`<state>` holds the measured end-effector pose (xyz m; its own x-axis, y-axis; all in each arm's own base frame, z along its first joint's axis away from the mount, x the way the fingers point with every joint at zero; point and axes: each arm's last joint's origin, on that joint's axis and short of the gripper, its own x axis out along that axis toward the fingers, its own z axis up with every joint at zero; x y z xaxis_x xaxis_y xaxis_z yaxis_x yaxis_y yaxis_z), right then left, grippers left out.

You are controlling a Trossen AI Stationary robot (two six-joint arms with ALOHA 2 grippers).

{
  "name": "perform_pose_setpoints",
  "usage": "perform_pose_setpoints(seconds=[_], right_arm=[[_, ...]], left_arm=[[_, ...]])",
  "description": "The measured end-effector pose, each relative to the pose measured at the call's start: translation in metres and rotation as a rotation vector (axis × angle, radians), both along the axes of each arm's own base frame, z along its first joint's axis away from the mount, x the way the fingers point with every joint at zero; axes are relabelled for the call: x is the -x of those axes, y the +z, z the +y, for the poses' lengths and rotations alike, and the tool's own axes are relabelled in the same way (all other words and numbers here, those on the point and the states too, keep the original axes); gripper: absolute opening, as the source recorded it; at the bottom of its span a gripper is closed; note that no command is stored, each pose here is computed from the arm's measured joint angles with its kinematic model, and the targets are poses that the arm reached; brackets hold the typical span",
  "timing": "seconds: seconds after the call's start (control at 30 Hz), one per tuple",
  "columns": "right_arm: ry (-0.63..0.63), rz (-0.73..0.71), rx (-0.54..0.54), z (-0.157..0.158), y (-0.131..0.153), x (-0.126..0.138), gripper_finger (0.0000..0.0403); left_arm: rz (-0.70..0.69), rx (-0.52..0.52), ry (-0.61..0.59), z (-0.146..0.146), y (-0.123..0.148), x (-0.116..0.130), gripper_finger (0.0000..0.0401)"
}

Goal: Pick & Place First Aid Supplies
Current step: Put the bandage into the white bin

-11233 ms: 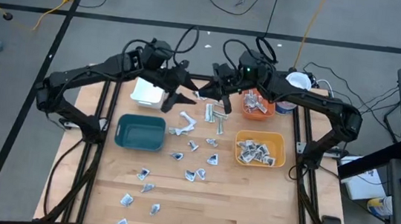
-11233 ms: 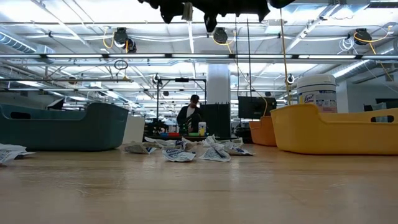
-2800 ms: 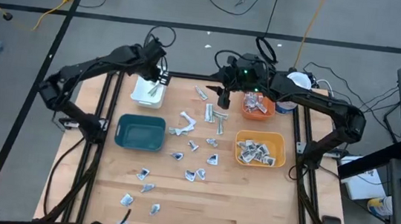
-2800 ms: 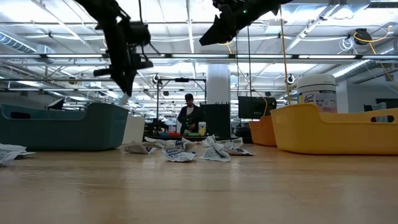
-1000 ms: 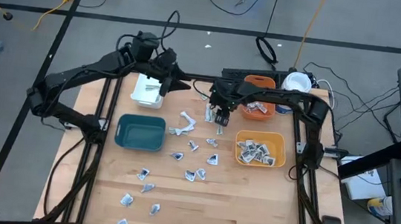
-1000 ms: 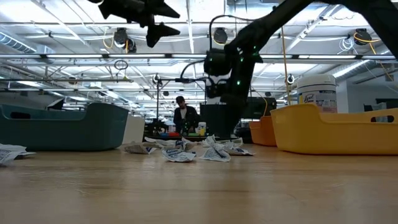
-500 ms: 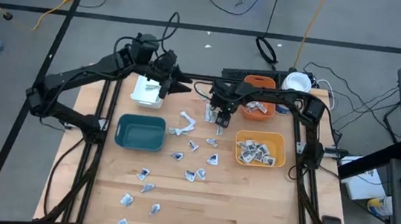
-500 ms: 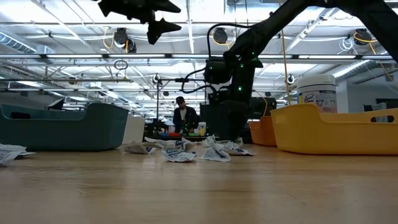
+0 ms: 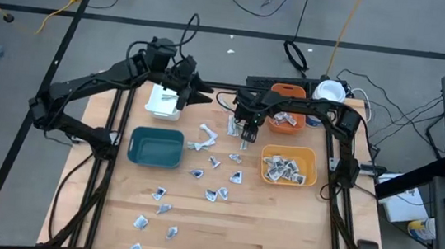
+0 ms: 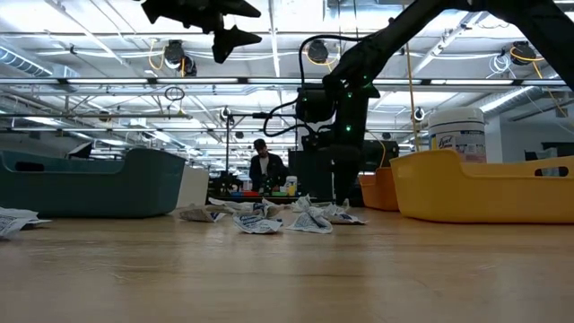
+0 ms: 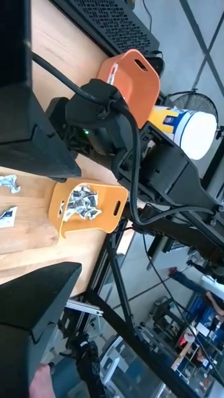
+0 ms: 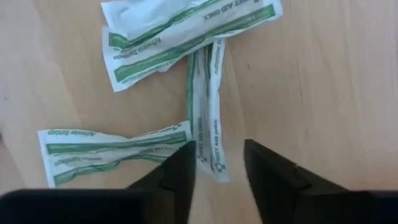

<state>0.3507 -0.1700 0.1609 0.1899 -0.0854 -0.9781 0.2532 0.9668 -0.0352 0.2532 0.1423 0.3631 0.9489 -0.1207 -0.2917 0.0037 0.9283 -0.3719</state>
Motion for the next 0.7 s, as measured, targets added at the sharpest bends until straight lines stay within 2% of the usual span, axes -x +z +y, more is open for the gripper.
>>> perform_pose_setpoints(seconds=[0.13,0.2,0.4,0.7], right_arm=[[0.01,-0.034,-0.052,0.002,-0.005,0.0,0.0035],[0.005,-0.04,-0.079,0.003,-0.008,0.001,0.001],[-0.031,-0.055,-0.08,0.004,-0.002,0.003,0.0002],[-0.081,-0.106,0.047,0.006,0.047,0.018,0.0001]], left_arm=[[0.0,0.0,0.0,0.0,0.0,0.0,0.0239],[0.0,0.001,0.0,0.0,0.0,0.0,0.0239],[0.0,0.0,0.0,0.0,0.0,0.0,0.0239],[0.001,-0.015,0.007,0.001,0.0,0.0,0.0239]])
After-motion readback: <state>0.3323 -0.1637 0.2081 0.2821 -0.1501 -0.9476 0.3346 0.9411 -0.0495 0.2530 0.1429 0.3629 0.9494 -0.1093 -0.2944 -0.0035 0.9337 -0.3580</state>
